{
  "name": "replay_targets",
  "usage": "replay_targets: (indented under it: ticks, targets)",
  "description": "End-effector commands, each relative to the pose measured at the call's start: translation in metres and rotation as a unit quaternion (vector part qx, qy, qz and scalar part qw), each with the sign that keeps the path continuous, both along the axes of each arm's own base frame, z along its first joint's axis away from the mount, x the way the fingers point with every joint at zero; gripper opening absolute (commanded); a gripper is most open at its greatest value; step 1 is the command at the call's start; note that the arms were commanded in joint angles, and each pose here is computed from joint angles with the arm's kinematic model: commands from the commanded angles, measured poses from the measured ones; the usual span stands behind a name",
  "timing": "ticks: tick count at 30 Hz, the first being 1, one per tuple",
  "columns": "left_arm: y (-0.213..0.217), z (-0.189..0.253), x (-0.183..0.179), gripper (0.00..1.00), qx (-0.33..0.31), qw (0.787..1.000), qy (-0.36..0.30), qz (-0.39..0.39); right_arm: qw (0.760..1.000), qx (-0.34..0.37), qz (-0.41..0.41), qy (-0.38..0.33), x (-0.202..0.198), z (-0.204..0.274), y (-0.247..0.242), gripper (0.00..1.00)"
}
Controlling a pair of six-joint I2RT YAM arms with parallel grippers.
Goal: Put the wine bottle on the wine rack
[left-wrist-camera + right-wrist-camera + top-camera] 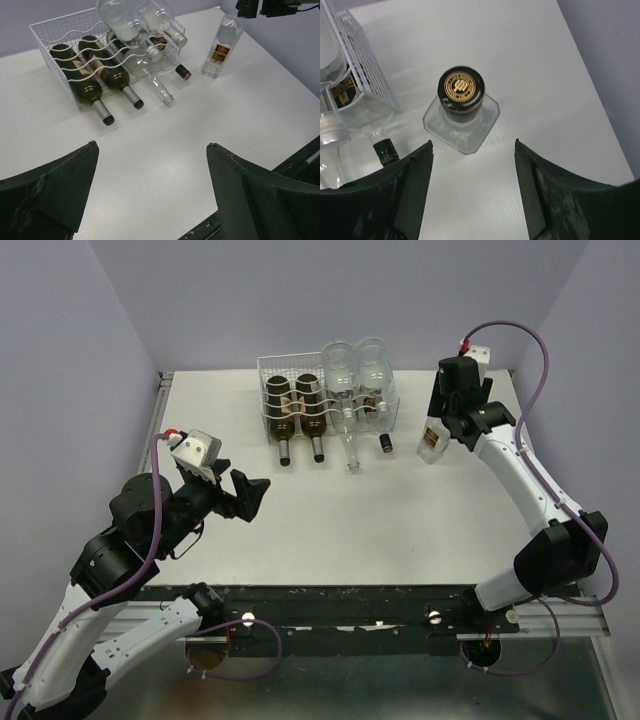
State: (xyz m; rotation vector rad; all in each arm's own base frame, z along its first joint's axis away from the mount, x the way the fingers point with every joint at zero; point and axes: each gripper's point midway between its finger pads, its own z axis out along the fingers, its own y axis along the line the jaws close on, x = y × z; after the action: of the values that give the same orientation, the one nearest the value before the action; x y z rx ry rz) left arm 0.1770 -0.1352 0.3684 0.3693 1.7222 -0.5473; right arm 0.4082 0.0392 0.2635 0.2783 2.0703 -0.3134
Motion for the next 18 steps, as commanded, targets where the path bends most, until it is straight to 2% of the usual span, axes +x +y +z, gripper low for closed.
replay_targets:
  ticks: [1, 12, 14, 18]
  targets:
    - [0.000, 0.014, -0.002, 0.99, -0.014, 1.000, -0.013, -0.004, 0.999, 0.024, 0.001, -0.035, 0.036, 0.012, 0.000, 0.72]
    - [-0.001, 0.004, 0.002, 0.99, 0.000, 1.000, 0.001, 0.002, 0.999, 0.023, -0.017, -0.028, 0.067, -0.009, -0.009, 0.58]
    - [-0.004, -0.002, 0.004, 0.99, 0.007, 1.000, 0.008, 0.000, 0.999, 0.024, -0.013, -0.029, 0.067, -0.009, -0.008, 0.52]
    - [-0.011, -0.014, 0.010, 0.99, 0.019, 1.000, 0.016, -0.006, 1.000, 0.011, -0.013, -0.024, 0.061, -0.009, -0.012, 0.33]
